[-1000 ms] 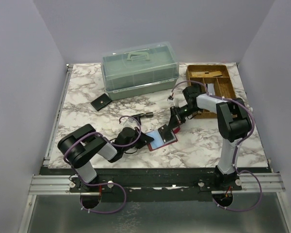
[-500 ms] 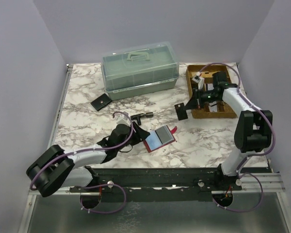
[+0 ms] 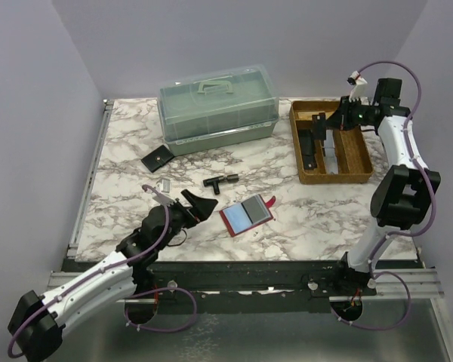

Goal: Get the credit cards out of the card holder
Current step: Place the credit card in the storage box.

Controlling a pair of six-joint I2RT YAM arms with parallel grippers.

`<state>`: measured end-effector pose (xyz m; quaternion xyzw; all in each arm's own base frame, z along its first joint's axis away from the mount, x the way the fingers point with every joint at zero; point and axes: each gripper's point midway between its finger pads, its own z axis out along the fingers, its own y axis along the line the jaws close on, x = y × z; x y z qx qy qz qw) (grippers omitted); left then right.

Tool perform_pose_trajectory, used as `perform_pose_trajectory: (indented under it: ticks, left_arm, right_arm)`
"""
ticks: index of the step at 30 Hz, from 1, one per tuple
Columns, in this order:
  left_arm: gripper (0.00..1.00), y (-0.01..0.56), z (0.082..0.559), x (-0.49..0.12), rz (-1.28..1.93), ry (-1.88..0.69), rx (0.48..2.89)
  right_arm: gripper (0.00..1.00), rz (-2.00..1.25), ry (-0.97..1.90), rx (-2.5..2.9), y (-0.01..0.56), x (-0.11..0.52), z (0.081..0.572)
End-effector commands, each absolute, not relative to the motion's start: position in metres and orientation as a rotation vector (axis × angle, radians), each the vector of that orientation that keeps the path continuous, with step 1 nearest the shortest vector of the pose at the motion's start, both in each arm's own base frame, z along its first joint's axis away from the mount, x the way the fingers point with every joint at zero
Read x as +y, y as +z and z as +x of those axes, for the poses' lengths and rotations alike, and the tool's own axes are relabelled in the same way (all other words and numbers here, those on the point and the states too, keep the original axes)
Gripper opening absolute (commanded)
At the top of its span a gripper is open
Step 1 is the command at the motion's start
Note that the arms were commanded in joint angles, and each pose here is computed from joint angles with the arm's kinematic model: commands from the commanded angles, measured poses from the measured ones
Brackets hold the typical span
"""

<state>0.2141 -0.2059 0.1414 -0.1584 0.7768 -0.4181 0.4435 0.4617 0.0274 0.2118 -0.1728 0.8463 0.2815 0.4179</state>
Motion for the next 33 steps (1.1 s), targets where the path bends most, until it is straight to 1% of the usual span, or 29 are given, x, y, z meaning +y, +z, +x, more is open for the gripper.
perform_pose_trajectory:
  ticks: [1, 6, 14, 18, 19, 21, 23, 24, 26, 28, 30, 33]
  left_arm:
    - [0.95, 0.126, 0.203, -0.186, -0.439, -0.992, 1.954]
    - [0.95, 0.122, 0.193, -0.182, -0.438, -1.012, 1.961]
    - [0.95, 0.127, 0.196, -0.181, -0.412, -0.978, 1.964]
    - [0.95, 0.131, 0.199, -0.184, -0.389, -0.957, 1.981]
    - [0.95, 0.132, 0.200, -0.185, -0.382, -0.954, 1.982]
    - [0.95, 0.135, 0.200, -0.186, -0.368, -0.949, 1.987]
    - [0.95, 0.140, 0.202, -0.188, -0.359, -0.950, 1.982]
    - [0.95, 0.143, 0.202, -0.188, -0.355, -0.951, 1.980]
    - [0.95, 0.149, 0.203, -0.189, -0.345, -0.948, 1.975]
    - [0.94, 0.156, 0.205, -0.189, -0.341, -0.941, 1.970]
    - [0.94, 0.162, 0.206, -0.190, -0.331, -0.932, 1.979]
    - [0.94, 0.167, 0.207, -0.196, -0.285, -0.917, 2.006]
  right_arm:
    - [0.00, -0.342, 0.635, 2.206, 0.188, 0.010, 0.491]
    - [0.00, -0.319, 0.687, 2.257, 0.170, 0.011, 0.497]
    - [0.00, -0.288, 0.789, 2.344, 0.134, 0.022, 0.489]
    - [0.05, -0.306, 0.821, 2.392, 0.115, 0.033, 0.487]
    - [0.07, -0.312, 0.823, 2.410, 0.110, 0.036, 0.486]
    - [0.14, -0.324, 0.813, 2.433, 0.103, 0.041, 0.489]
    - [0.31, -0.328, 0.766, 2.463, 0.100, 0.040, 0.494]
    - [0.37, -0.336, 0.717, 2.476, 0.102, 0.036, 0.497]
    - [0.45, -0.333, 0.579, 2.456, 0.118, 0.021, 0.509]
    - [0.51, -0.323, 0.433, 2.401, 0.141, 0.007, 0.517]
    - [0.54, -0.334, 0.347, 2.332, 0.173, 0.000, 0.514]
    - [0.56, -0.383, 0.368, 2.274, 0.198, 0.008, 0.495]
